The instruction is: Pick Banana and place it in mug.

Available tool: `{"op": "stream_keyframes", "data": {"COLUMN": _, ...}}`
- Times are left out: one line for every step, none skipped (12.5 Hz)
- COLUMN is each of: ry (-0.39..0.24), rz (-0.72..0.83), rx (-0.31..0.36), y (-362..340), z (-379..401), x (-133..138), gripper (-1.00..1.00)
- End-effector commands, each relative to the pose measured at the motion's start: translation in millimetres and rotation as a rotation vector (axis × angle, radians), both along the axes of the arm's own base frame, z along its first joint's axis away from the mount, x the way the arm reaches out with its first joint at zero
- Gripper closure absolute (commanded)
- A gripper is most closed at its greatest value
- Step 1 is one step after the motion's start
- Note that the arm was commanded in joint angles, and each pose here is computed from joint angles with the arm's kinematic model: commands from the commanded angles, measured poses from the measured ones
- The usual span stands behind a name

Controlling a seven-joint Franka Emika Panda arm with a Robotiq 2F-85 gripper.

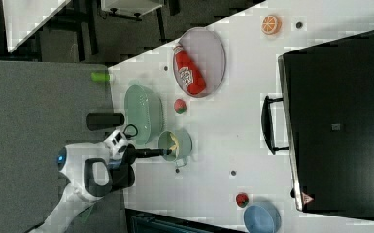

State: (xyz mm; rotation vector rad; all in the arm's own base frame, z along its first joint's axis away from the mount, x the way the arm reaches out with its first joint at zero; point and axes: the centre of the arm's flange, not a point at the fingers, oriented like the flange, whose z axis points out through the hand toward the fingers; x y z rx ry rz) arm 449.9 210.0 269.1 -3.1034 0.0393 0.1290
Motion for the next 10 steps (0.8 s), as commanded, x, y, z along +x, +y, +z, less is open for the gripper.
{"op": "stream_keyframes", "data": {"ry": -0.161, "rz": -0.123, "rx": 0.009, "y": -35.2, "z": 95.9, "x": 22.0, "gripper": -1.00}}
{"op": "stream_keyframes", "data": {"ry": -0.185, "rz": -0.169, "rx": 0.004, "y": -57.6, "z": 121.6, "x": 27.3, "gripper": -1.00}}
{"op": "stream_keyframes", "data": {"ry": -0.208, "rz": -0.220, "rx": 0.003, "y": -81.9, "z": 149.7, "x": 32.8, "gripper": -1.00}}
{"op": "stream_keyframes", "data": {"ry": -0.215, "rz": -0.273, "rx": 0.002, "y": -108.4, "z": 175.3, "x": 36.4, "gripper": -1.00}}
{"op": "stream_keyframes", "data": {"ry": -0.202, "rz": -0.328, "rx": -0.001, "y": -136.6, "z": 198.7, "x": 37.1, "gripper": -1.00}}
{"op": "stream_keyframes", "data": {"ry": -0.179, "rz": -0.378, "rx": -0.002, "y": -162.8, "z": 222.0, "x": 36.2, "gripper": -1.00}}
{"op": "stream_keyframes", "data": {"ry": -0.143, "rz": -0.423, "rx": -0.006, "y": -188.1, "z": 243.5, "x": 33.5, "gripper": -1.00}}
{"op": "stream_keyframes", "data": {"ry": -0.110, "rz": -0.462, "rx": -0.004, "y": -210.0, "z": 265.8, "x": 31.0, "gripper": -1.00}}
{"op": "stream_keyframes", "data": {"ry": -0.083, "rz": -0.494, "rx": 0.000, "y": -228.1, "z": 287.0, "x": 29.3, "gripper": -1.00}}
{"op": "stream_keyframes", "data": {"ry": -0.089, "rz": -0.516, "rx": 0.003, "y": -241.6, "z": 308.9, "x": 30.7, "gripper": -1.00}}
